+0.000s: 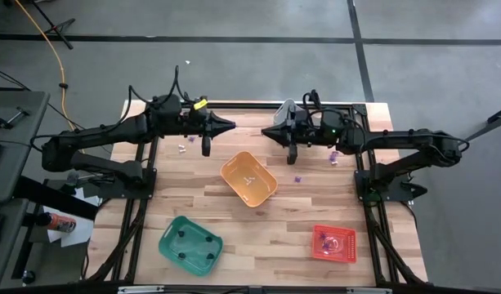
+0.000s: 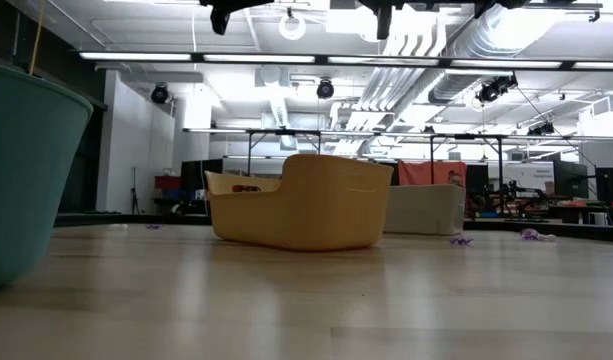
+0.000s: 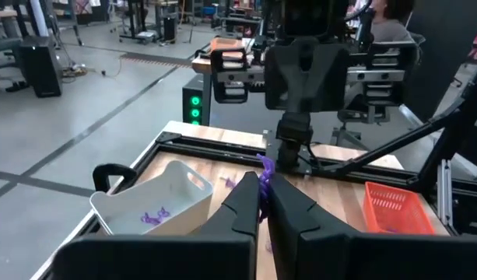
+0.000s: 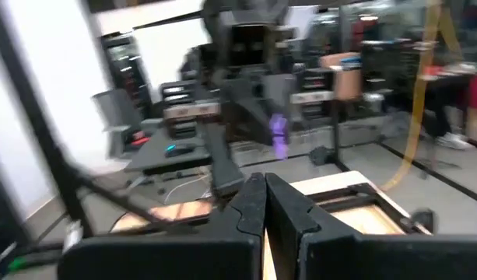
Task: Sort Halloween decoration
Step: Put the purple spider toy into the orange bin
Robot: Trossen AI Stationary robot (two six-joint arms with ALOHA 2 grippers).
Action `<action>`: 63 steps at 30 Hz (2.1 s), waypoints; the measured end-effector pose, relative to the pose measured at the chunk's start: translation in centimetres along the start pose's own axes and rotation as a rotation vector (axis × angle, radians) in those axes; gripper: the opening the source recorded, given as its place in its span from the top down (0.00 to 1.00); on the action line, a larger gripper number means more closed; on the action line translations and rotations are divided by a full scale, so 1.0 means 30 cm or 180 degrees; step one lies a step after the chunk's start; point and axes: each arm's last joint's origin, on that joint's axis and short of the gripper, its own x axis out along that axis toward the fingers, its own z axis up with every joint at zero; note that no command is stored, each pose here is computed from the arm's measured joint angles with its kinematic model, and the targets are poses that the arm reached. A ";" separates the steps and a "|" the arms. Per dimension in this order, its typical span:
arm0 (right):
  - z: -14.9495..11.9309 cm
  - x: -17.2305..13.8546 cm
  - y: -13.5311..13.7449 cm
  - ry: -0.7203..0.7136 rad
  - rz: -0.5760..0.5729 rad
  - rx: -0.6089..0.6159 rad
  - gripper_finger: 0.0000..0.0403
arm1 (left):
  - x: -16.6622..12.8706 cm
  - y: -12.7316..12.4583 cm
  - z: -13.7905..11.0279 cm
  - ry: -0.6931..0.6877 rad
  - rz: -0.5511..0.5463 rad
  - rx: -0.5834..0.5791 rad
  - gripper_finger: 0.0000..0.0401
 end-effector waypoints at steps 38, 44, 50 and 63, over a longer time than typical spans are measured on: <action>0.005 0.185 0.017 0.0467 -0.0222 -0.0351 0.97 | 0.074 -0.036 -0.017 -0.0085 -0.0179 0.0044 1.00; 0.004 0.185 0.018 0.0473 -0.0199 -0.0336 0.99 | 0.074 -0.037 -0.020 -0.0055 -0.0193 -0.0110 0.93; 0.007 0.183 0.016 0.0470 -0.0201 -0.0345 1.00 | 0.043 -0.042 -0.019 0.0058 -0.0272 -0.0204 0.75; 0.078 0.023 -0.045 0.1076 -0.0347 -0.0202 1.00 | -0.170 0.002 0.002 0.0346 0.0263 0.0175 0.56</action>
